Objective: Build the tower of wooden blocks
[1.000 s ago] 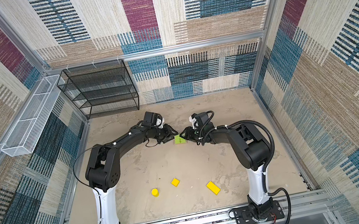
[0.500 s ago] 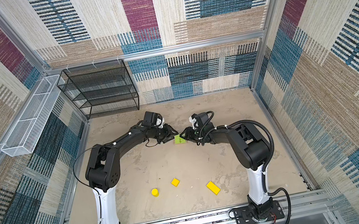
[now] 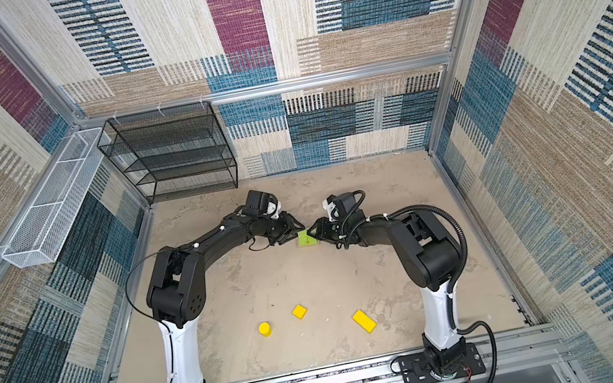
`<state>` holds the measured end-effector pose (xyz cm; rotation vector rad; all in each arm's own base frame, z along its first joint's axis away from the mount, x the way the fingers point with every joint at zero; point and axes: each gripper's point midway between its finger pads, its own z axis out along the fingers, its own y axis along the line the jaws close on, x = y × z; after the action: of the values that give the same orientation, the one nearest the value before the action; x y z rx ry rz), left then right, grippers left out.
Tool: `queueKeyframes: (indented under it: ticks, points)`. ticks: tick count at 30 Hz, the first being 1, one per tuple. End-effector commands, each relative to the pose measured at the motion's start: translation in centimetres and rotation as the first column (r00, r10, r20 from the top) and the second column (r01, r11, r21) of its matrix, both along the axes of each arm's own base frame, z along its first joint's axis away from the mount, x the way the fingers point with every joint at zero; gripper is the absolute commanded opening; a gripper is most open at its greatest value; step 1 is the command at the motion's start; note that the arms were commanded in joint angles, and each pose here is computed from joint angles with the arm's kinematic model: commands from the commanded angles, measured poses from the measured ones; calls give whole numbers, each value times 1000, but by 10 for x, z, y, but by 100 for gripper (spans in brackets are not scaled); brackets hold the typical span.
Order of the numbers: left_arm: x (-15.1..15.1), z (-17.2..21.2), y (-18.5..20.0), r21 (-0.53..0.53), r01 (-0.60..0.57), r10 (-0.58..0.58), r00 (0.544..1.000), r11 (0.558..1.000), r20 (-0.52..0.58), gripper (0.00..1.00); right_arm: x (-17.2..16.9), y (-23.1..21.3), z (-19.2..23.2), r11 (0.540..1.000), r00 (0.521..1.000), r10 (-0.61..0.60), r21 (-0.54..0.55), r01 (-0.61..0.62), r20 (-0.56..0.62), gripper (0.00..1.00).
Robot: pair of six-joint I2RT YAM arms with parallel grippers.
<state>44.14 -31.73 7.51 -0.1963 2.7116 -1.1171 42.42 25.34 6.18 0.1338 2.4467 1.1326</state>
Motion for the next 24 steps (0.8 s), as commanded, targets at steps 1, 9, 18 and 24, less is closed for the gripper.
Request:
queueKeyframes:
  ticks: [1,9,18,24]
  points:
    - [-1,0,-1,2,9,-9,1000,1000,-4,45,4,5,8,1000,1000,8,29,-9,26,45]
    - [-1,0,-1,4,9,-9,1000,1000,-3,45,5,5,9,1000,1000,8,26,-8,27,46]
    - [0,7,2,13,5,-5,1000,1000,14,45,5,3,11,1000,999,2,13,-2,32,47]
    - [-1,14,4,11,3,-4,1000,1000,29,45,4,1,13,1000,999,-6,4,6,36,49]
